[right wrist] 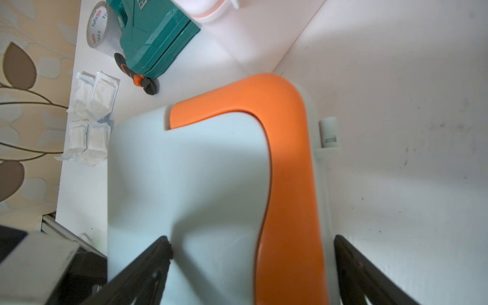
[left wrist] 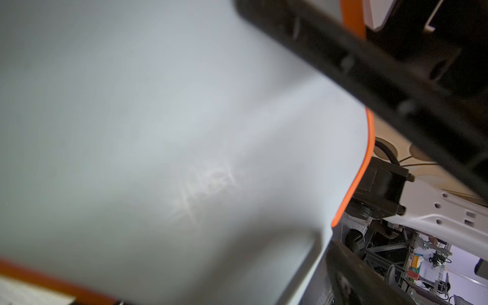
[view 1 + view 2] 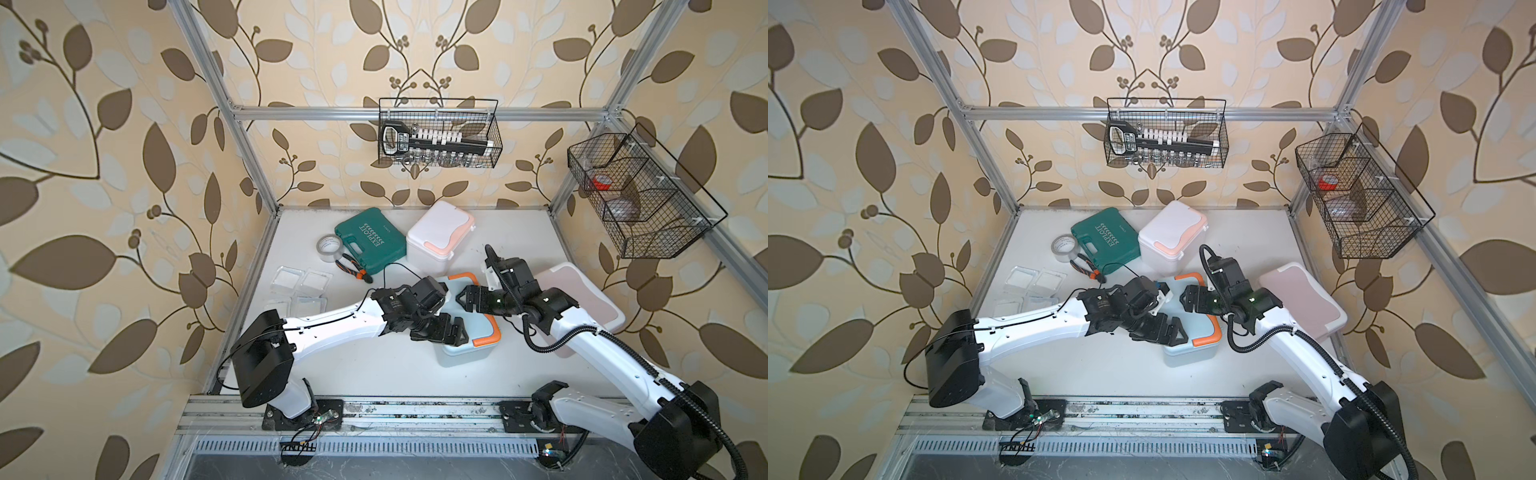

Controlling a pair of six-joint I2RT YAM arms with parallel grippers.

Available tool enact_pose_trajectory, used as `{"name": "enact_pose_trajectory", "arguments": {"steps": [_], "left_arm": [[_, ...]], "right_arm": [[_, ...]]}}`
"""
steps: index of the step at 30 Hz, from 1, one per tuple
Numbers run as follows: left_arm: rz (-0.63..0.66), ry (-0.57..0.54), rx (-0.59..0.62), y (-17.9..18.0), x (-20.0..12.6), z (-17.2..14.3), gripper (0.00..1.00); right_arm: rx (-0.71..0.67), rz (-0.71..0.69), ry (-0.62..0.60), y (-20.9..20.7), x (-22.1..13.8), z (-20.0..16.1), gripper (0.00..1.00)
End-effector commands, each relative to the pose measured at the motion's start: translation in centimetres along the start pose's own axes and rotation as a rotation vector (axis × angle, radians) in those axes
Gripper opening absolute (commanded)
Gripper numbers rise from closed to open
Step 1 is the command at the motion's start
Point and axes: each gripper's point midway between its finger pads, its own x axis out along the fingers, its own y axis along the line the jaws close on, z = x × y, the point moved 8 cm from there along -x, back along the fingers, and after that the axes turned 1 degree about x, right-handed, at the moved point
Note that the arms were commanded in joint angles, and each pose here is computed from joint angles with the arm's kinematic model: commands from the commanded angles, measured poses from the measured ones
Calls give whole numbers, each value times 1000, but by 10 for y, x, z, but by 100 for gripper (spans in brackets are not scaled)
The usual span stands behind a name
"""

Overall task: Open first aid kits and take out gauze
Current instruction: Move the first aid kit to the center of the board, then open the fastener of the first aid kit.

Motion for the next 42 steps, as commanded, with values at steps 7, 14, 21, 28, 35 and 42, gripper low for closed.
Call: {"name": "enact_pose_trajectory", "arguments": {"steps": [7, 14, 21, 28, 35, 42], "left_arm": [[-200, -261, -55, 20, -67, 16, 99], [-469, -282, -143, 42, -71, 35, 99], [-619, -282, -173, 46, -45, 51, 91], [-618, -267, -229, 64, -20, 52, 86], [-636, -268, -239, 65, -17, 44, 89], [-752, -270, -235, 50, -14, 42, 89]], "right_arm": [[-112, -152, 31, 11, -35, 8, 100], [-268, -57, 48, 49, -42, -9, 74], [-243, 1, 136, 50, -27, -26, 36], [-227, -3, 197, 45, -12, -35, 40], [-205, -47, 222, 38, -4, -40, 40], [-192, -142, 204, 27, -7, -41, 35]]}}
